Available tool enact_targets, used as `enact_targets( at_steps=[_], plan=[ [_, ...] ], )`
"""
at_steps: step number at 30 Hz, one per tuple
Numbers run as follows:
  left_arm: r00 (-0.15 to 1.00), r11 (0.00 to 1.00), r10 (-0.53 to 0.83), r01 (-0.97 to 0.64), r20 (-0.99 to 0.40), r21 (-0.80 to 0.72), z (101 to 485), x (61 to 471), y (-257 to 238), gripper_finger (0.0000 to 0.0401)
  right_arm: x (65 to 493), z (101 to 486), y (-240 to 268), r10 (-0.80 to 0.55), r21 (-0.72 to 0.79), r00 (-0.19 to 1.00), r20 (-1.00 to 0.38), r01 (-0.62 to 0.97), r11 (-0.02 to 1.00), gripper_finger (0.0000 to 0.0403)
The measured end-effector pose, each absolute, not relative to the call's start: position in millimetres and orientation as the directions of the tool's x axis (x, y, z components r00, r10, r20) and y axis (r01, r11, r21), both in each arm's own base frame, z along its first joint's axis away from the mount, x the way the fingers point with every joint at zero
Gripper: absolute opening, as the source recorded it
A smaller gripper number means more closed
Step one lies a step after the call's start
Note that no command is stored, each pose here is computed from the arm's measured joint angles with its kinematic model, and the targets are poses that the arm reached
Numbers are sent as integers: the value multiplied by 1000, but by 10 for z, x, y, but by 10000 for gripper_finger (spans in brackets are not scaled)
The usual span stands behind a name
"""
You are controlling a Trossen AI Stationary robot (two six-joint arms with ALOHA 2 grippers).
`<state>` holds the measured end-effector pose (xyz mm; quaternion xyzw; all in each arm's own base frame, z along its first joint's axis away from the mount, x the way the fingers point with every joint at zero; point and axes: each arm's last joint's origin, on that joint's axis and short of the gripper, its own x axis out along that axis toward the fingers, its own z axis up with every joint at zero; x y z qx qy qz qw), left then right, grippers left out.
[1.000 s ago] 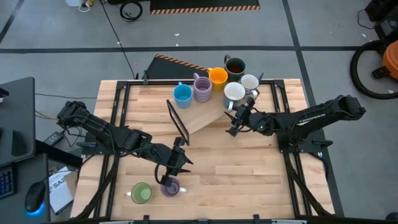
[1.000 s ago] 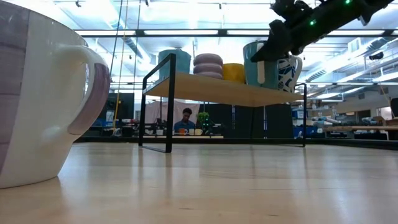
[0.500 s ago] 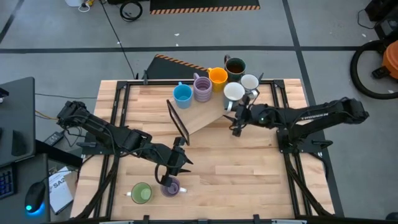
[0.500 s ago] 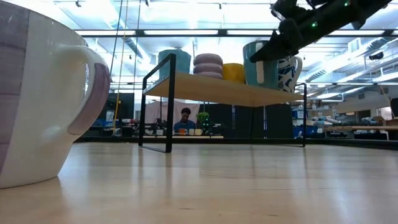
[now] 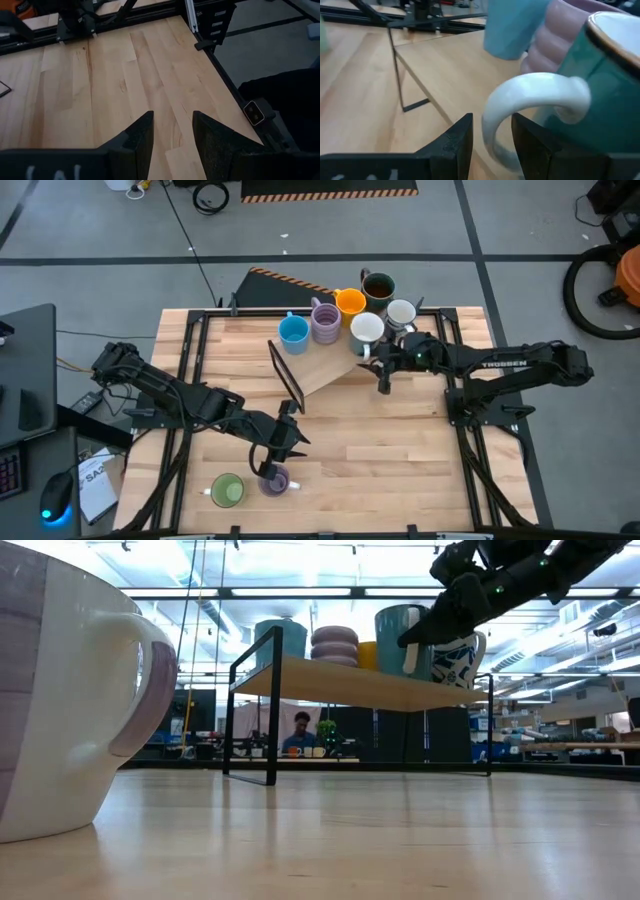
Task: Place coffee mugs
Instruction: Put the light green mug on the shelf
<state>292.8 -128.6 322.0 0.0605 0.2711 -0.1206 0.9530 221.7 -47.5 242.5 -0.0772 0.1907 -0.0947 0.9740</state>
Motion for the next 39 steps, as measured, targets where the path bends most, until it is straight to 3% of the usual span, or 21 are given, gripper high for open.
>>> enact_targets(
  at_steps=[5, 22, 39],
  plan=[
    [814, 966, -193, 254, -547, 37, 3205, 2919, -1282, 142, 2205, 2425, -524, -157, -149, 921, -356, 110, 983, 140],
    [816, 967, -193, 253, -545, 35, 3207, 2920, -1282, 142, 2176, 2405, -525, -153, -133, 909, -387, 109, 985, 148],
    [816, 967, -193, 252, -544, 35, 3208, 2921, -1283, 142, 1998, 2511, -446, -223, -86, 892, -393, 206, 975, 191]
  ],
)
